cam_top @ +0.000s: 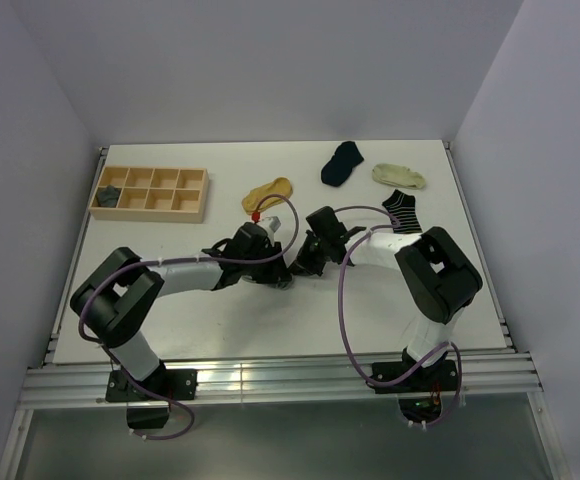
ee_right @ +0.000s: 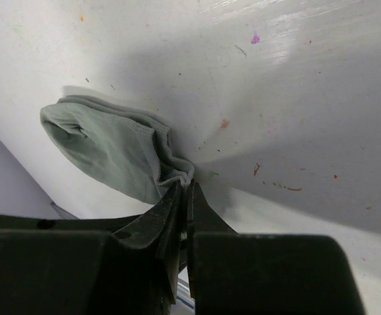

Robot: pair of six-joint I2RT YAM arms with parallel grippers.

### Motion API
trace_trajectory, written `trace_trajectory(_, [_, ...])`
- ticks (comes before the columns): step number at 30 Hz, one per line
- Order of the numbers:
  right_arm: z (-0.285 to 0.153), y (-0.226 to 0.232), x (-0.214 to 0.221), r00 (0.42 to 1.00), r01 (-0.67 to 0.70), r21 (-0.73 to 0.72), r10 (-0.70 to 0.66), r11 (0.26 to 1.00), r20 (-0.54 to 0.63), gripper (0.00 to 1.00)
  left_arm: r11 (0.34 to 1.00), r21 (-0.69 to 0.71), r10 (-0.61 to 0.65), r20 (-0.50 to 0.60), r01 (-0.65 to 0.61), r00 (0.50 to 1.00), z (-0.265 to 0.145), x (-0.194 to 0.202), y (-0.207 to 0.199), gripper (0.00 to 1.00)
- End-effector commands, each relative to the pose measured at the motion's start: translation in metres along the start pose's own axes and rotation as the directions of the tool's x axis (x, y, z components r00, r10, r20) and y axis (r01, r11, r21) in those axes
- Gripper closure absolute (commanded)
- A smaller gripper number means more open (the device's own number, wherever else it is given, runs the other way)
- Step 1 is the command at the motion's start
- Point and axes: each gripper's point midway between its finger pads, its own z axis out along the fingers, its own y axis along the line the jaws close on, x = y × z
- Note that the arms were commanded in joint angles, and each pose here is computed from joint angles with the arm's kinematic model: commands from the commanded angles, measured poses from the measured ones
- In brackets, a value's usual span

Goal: Roll the socks
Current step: Roll the sock at the center of the board.

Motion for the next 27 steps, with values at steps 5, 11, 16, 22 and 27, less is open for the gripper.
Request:
trace_trajectory(5, [-0.005, 0.002, -0.003, 1.0, 0.027, 0.044, -0.028, 0.999, 0.012, 1.0, 0.971, -0.169, 0.193, 0.148, -0.168, 0.97, -0.023, -0.026, -0.015, 0.58])
trace_trajectory(11, [-0.005, 0.002, -0.002, 0.999, 0.035, 0.051, -0.036, 0.998, 0.001, 1.0, 0.914, -0.289, 0.347, 0.193, -0.285, 0.918, -0.027, -0.023, -0.032, 0.56])
trace_trajectory(16, [-0.004, 0.0, -0.002, 0.999, 0.039, 0.061, -0.039, 0.997, -0.005, 1.0, 0.859, -0.353, 0.455, 0.194, -0.371, 0.869, -0.021, -0.019, -0.045, 0.56])
trace_trajectory(22, [-0.003, -0.002, 0.002, 0.999, 0.037, 0.066, -0.036, 0.997, -0.025, 1.0, 0.782, -0.433, 0.553, 0.152, -0.448, 0.819, -0.013, -0.008, -0.042, 0.57])
trace_trajectory(27, [-0.002, -0.003, 0.004, 0.999, 0.033, 0.066, -0.03, 0.997, -0.038, 1.0, 0.771, -0.448, 0.56, 0.138, -0.453, 0.817, -0.01, -0.002, -0.035, 0.57])
